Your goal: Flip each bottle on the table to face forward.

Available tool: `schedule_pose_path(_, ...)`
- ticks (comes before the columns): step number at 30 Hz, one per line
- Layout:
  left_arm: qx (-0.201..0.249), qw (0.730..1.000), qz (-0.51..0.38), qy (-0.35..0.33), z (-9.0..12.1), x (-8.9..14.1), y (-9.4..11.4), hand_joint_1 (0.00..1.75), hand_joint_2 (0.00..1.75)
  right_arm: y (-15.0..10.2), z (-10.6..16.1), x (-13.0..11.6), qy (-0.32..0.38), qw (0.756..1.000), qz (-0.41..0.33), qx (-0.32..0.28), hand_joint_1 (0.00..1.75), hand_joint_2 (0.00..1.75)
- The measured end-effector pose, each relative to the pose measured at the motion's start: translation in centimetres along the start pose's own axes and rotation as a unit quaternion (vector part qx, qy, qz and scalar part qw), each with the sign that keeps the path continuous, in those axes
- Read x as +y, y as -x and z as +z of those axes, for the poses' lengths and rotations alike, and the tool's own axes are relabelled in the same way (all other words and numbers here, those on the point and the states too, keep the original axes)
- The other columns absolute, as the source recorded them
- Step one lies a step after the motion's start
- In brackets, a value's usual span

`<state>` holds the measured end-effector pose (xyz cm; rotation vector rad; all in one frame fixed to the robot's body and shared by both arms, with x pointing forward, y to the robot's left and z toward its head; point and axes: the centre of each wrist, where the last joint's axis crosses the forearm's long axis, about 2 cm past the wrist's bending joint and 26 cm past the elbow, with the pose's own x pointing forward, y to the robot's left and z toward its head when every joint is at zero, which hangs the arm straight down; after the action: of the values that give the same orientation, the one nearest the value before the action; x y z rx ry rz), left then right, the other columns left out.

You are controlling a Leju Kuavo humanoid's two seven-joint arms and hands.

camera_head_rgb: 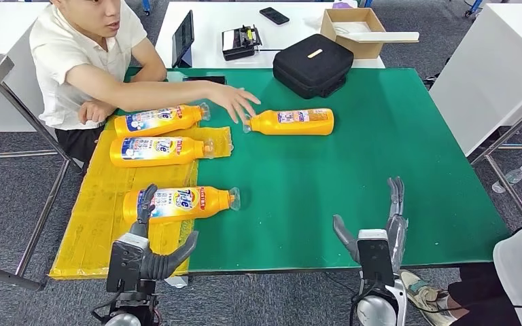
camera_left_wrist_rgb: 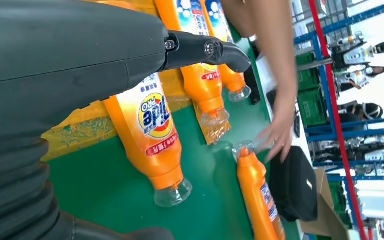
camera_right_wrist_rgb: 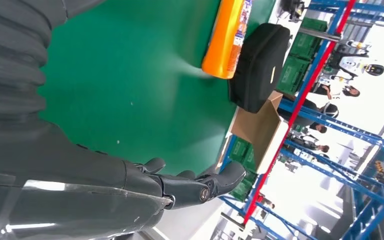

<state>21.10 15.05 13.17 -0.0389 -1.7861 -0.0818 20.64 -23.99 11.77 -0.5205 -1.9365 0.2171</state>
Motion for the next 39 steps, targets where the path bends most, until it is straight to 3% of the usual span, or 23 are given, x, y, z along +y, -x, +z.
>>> schedule_pose_path(10, 0.001, 0.990, 0.132, 0.043, 0.7, 0.1, 0.4, 0.00, 1.75, -0.7, -0.5, -0.4, -0.016, 0.998, 0.053, -0.019, 0.00, 1.75)
schedule_pose_path(15, 0.001, 0.986, 0.158, 0.059, 1.1, -0.1, 1.0, 0.00, 1.75, -0.9, -0.6, -0.5, -0.008, 0.988, 0.152, -0.025, 0.00, 1.75)
schedule_pose_path(22, -0.004, 0.992, 0.109, 0.061, 1.4, -0.3, 1.4, 0.00, 1.75, -0.4, -0.4, -0.8, -0.032, 0.960, 0.279, 0.004, 0.00, 1.75)
schedule_pose_path(30, -0.005, 0.996, 0.065, 0.064, 1.3, -0.7, 1.4, 0.00, 1.75, 1.3, 0.1, -0.7, -0.097, 0.937, 0.336, 0.023, 0.00, 1.75)
schedule_pose_path(39, -0.006, 0.996, 0.050, 0.068, 1.2, -0.9, 1.3, 0.00, 1.75, 2.8, -1.5, -0.2, -0.149, 0.917, 0.371, 0.018, 0.00, 1.75)
